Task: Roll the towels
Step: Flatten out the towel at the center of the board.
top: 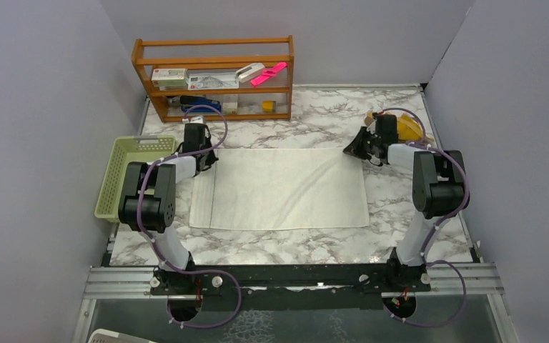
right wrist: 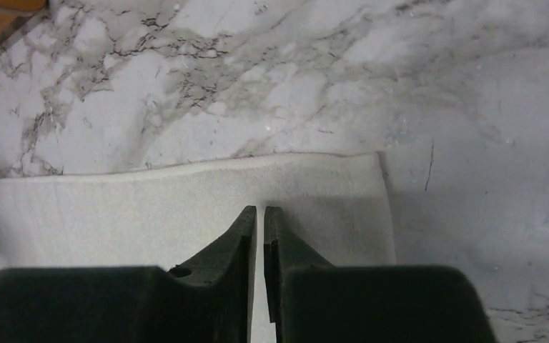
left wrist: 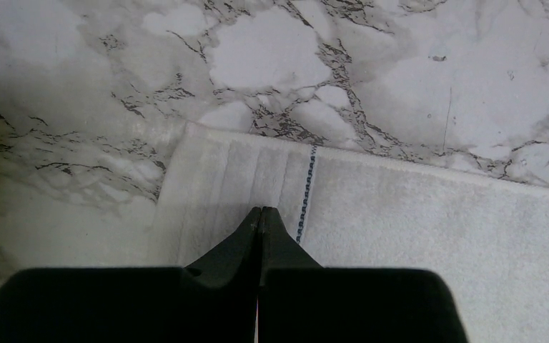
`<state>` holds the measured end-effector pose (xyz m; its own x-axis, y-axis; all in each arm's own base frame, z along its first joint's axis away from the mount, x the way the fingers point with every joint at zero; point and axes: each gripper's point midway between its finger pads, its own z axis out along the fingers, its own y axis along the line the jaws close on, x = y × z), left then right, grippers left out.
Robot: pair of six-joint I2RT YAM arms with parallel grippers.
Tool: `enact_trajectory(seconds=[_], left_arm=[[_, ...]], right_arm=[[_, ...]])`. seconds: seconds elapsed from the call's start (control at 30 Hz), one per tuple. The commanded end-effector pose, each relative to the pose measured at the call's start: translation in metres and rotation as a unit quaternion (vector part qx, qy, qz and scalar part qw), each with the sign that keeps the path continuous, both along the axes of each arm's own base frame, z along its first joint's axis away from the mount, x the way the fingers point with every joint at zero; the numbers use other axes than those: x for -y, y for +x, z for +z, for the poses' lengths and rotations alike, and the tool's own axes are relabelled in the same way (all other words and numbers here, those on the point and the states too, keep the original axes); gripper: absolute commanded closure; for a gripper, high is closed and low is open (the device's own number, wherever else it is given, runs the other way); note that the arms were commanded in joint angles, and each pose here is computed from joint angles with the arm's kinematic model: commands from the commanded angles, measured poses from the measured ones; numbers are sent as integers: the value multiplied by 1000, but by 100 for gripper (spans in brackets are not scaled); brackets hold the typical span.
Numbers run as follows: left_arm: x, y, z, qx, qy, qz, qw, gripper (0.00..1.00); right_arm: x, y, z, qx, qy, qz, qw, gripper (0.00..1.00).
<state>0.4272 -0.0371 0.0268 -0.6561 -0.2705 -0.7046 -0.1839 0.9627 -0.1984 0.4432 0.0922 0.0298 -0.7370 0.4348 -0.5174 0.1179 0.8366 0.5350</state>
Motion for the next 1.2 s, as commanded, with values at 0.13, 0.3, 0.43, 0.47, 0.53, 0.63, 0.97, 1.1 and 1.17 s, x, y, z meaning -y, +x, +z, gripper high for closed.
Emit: enact_trajectory(seconds=[0.13,0.3,0.43,0.47,0.53,0.63,0.97,1.1,1.17], left_arm=[[-13,19,51,50,-3,7,999,69],[-51,16,51,47,-12,40,998,47],[-51,21,37,26,-29,6,999,47],[-48,22,32,20,-33,-6,999,47],[-42,26,24,8,-43,-24,999,47],[-36,28,11,-9,-52,-43,998,47],[-41,23,-12,-44,-36,-46,997,72],[-36,18,-16,-48,-43,-53,997,85],[-35,15,-17,-49,-43,-53,996,99]], right_arm=[[-5,34,98,149,-1,58,987,33],[15,39,120,171,-30,33,984,30],[25,31,101,153,-17,16,988,30],[26,30,97,148,-12,16,989,30],[26,28,89,138,-6,18,990,30],[26,27,88,138,-3,17,990,30],[25,27,89,138,4,19,990,30],[28,27,89,136,-2,12,991,30],[30,26,88,134,-7,7,991,30]])
